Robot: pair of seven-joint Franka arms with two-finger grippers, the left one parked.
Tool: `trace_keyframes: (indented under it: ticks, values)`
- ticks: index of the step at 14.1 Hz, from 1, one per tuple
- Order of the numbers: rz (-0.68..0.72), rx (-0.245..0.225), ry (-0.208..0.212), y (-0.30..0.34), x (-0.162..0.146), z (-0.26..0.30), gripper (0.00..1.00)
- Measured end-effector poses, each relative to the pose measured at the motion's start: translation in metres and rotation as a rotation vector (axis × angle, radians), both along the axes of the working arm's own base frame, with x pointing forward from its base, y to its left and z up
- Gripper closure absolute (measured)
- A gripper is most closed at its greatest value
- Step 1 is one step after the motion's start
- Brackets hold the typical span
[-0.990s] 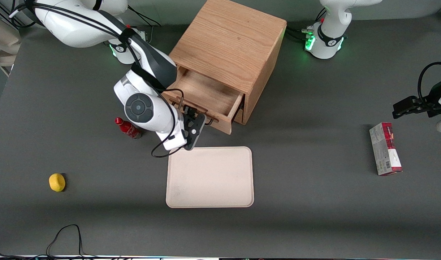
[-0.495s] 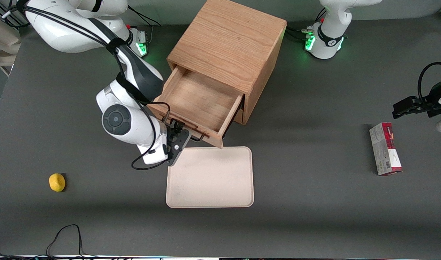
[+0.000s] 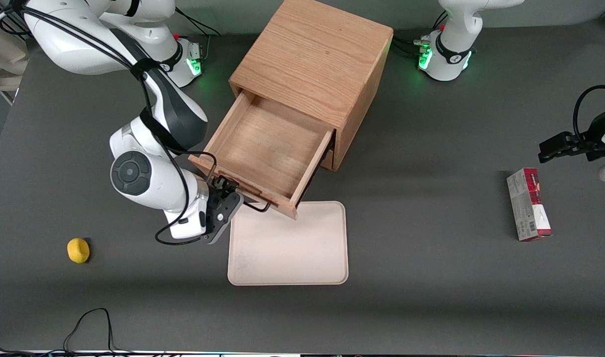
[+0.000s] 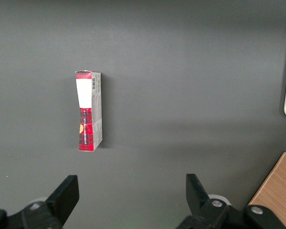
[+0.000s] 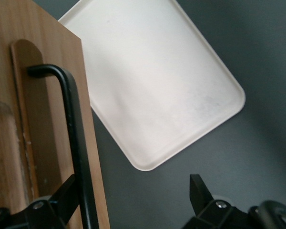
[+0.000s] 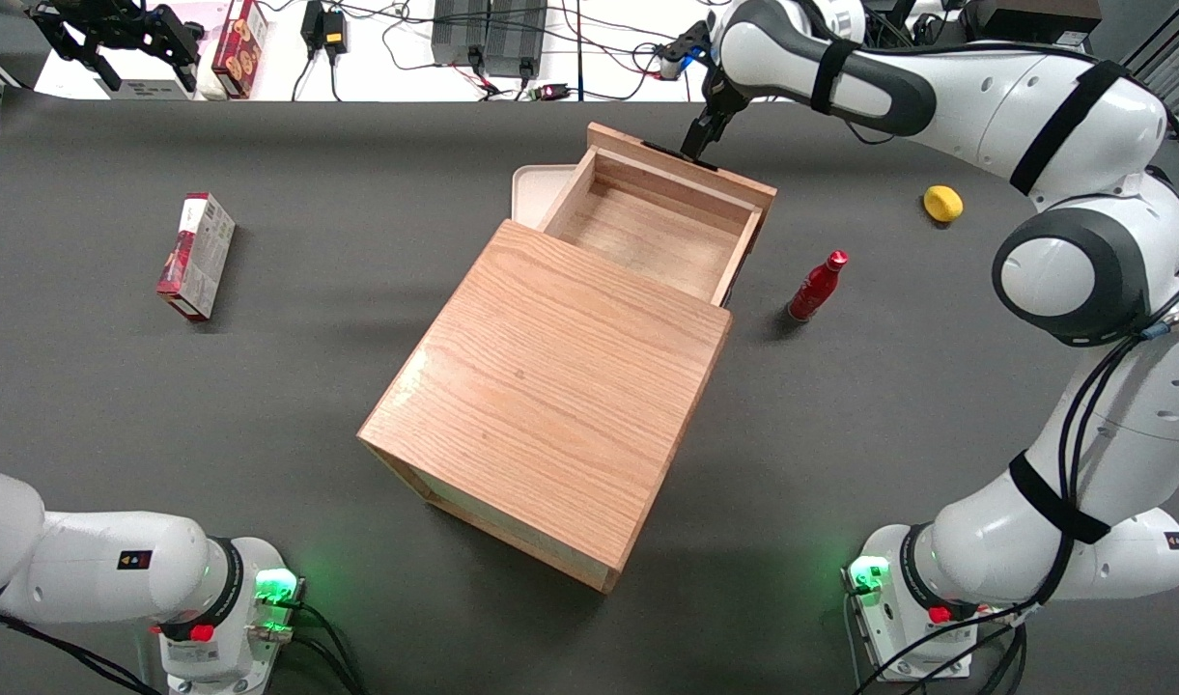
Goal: Open upper drawer
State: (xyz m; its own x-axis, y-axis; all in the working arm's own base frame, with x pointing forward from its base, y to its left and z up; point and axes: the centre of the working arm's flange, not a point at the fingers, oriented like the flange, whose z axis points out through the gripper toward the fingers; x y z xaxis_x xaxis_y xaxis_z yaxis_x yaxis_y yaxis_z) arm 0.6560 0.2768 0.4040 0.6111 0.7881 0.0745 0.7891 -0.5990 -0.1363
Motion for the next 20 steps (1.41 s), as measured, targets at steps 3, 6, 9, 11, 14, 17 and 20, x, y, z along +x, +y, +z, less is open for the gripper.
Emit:
trace_keyframes:
  ticks: [3,6,9,11,14,17,20]
  values:
    - [-0.015,0.001,-0.013,-0.007,0.006,0.005,0.00]
    - [-0.028,0.009,-0.041,-0.012,0.013,0.017,0.00]
    - [-0.076,0.020,-0.110,-0.035,0.031,0.042,0.00]
    - [-0.118,0.005,-0.105,-0.054,0.031,0.070,0.00]
    - [-0.309,-0.022,-0.010,-0.118,0.015,0.117,0.00]
    - [-0.540,-0.089,0.011,-0.189,-0.022,0.153,0.00]
    - [-0.750,-0.149,0.041,-0.233,-0.083,0.171,0.00]
